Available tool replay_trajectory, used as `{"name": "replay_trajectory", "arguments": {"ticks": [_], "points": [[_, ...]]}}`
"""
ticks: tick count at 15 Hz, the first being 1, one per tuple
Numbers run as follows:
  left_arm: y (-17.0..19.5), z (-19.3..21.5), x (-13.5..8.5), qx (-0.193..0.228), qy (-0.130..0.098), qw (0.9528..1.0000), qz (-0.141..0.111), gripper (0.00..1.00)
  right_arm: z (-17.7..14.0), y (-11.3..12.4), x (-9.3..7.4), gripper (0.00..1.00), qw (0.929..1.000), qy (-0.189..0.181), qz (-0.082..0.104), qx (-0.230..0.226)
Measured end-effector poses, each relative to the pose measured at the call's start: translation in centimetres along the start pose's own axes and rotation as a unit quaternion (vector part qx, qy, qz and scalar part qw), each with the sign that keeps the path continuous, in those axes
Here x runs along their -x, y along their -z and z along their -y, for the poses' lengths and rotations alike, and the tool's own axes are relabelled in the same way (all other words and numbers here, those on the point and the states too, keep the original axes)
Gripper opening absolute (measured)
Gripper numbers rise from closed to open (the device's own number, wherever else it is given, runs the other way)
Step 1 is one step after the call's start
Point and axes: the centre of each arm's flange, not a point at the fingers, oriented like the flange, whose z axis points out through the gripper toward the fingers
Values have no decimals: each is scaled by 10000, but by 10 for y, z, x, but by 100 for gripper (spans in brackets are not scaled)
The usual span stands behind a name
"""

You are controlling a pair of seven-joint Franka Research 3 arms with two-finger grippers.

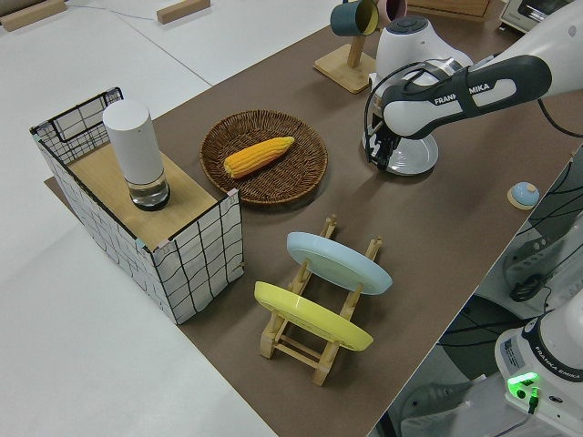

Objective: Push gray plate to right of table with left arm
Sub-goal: 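Push the gray plate with the left gripper toward the toaster oven side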

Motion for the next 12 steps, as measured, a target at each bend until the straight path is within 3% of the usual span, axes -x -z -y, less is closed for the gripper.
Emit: {"name": "replay_trajectory", "arguments": {"ticks": [3, 7, 10, 12], "points": [[0, -4, 1, 110, 63, 9999, -3, 3, 0, 0, 0, 100, 10000, 0, 0, 0], [-6, -41, 9, 235, 142, 9996, -15, 3, 0, 0, 0, 100, 10000, 0, 0, 0], [-17, -92, 24, 523, 207, 9984, 25, 3, 0, 0, 0, 100, 10000, 0, 0, 0], [-23, -132, 38, 555, 323, 9979, -118, 3, 0, 0, 0, 100, 10000, 0, 0, 0]]}}
